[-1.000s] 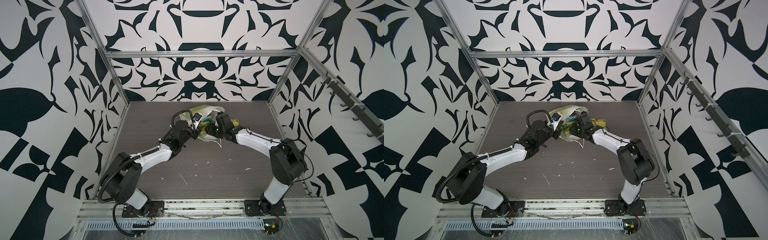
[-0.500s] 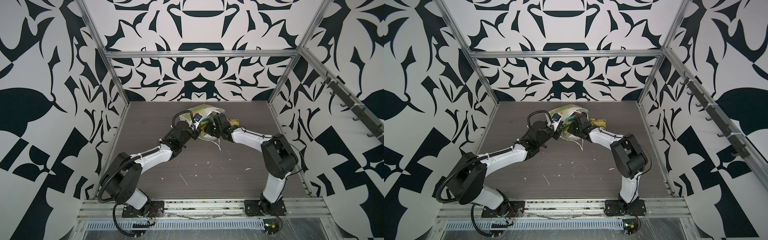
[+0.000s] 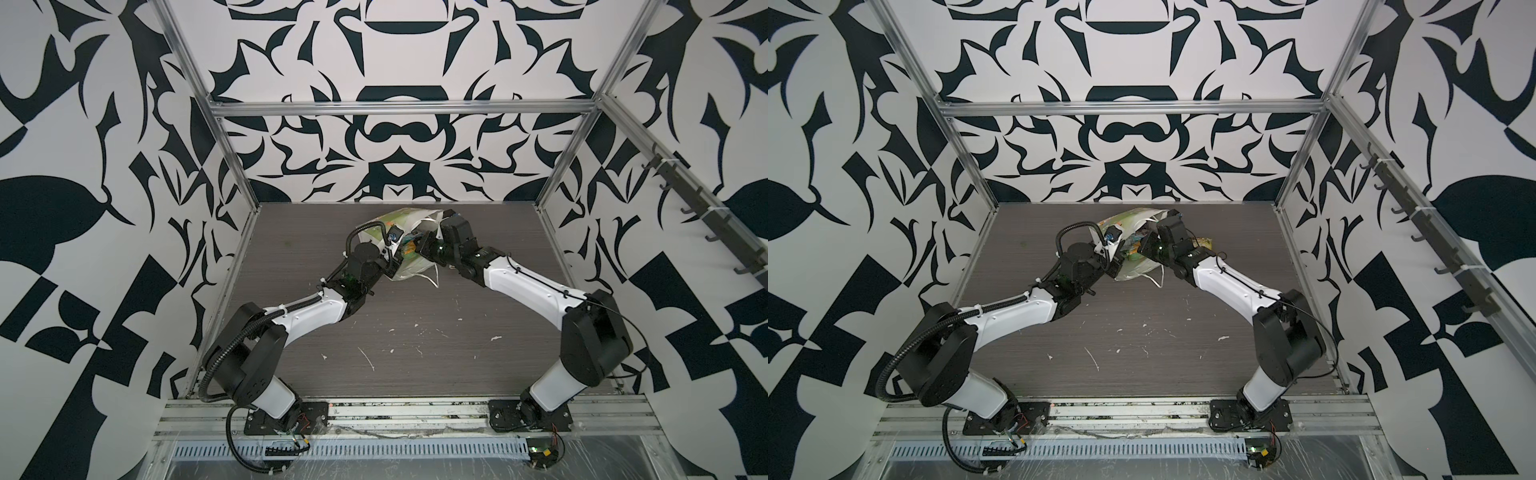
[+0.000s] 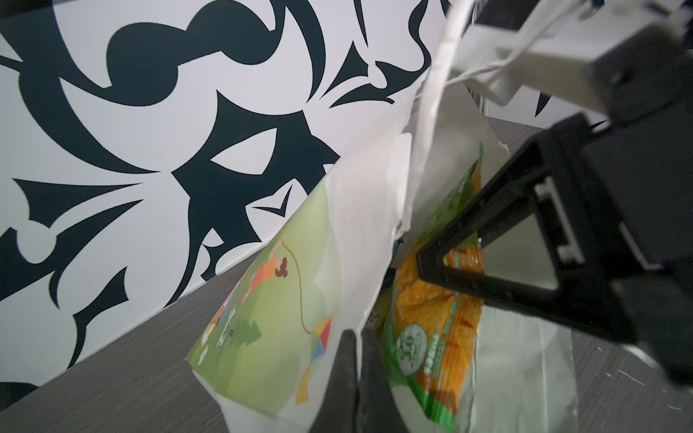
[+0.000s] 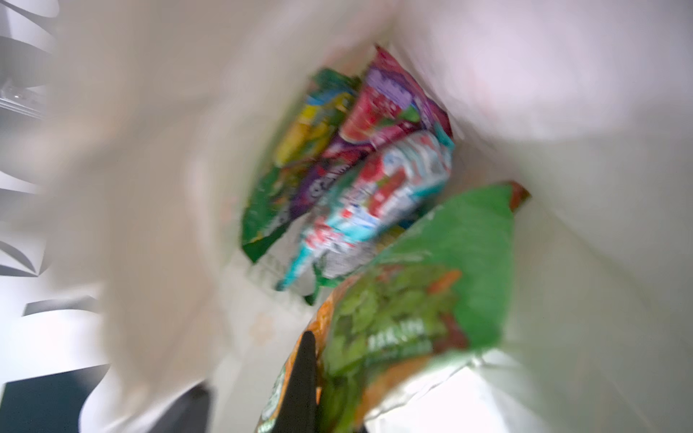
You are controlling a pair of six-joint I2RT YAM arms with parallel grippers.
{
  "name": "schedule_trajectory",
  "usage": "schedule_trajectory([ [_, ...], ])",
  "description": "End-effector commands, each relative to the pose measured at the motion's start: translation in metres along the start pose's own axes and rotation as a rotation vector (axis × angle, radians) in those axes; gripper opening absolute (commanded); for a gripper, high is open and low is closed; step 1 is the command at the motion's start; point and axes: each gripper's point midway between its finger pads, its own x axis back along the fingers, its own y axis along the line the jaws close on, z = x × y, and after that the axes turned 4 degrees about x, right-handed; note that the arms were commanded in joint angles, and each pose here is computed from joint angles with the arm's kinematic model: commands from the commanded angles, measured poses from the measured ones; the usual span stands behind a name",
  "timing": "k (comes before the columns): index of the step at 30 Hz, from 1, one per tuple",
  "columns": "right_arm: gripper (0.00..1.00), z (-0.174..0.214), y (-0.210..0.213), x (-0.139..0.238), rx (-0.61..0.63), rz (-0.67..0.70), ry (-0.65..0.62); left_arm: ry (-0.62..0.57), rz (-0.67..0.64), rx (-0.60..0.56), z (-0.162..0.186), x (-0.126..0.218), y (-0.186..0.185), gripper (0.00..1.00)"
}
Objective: Take the snacks out of the paper bag
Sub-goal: 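Reach the right gripper into the bag and grasp the green chip packet, then lift the green packet out and drop it beside the yellow packet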
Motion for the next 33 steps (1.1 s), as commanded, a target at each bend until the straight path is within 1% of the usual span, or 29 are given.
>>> schedule_trajectory([
  [1,0.00,-0.010,0.009,0.019,0.043,-0.009,-0.033,0.017,-0.022,-0.003,0.008,-0.002,0.003,0.00],
  [5,0.00,-0.016,0.024,0.036,0.087,-0.040,-0.032,0.014,-0.021,-0.006,0.007,-0.002,0.003,0.00],
  [9,0.00,-0.025,0.039,0.061,0.139,-0.079,-0.065,0.012,-0.024,-0.003,0.004,-0.001,0.004,0.00],
  [13,0.00,-0.032,0.067,0.093,0.210,-0.176,-0.084,0.009,-0.032,-0.002,0.003,-0.001,0.005,0.00],
  [17,0.00,-0.030,0.084,0.128,0.313,-0.249,-0.101,-0.003,-0.042,0.004,-0.002,0.001,0.008,0.00],
  [21,0.00,-0.020,0.066,0.160,0.390,-0.184,-0.108,-0.011,-0.046,0.002,-0.008,0.002,0.009,0.00],
  [24,0.00,-0.019,0.044,0.181,0.374,-0.120,-0.137,-0.012,-0.047,0.002,-0.009,0.001,0.009,0.00],
  [26,0.00,-0.021,0.029,0.193,0.349,-0.079,-0.161,-0.015,-0.046,0.004,-0.010,0.001,0.009,0.00],
  [30,0.00,-0.047,-0.022,0.218,0.244,0.086,-0.293,-0.035,-0.044,0.013,-0.013,0.003,0.009,0.00],
  [31,0.00,-0.055,-0.034,0.221,0.207,0.105,-0.316,-0.039,-0.045,0.014,-0.013,0.003,0.009,0.00],
  [33,0.00,-0.074,-0.050,0.220,0.143,0.077,-0.346,-0.036,-0.048,0.012,-0.013,0.003,0.009,0.00],
])
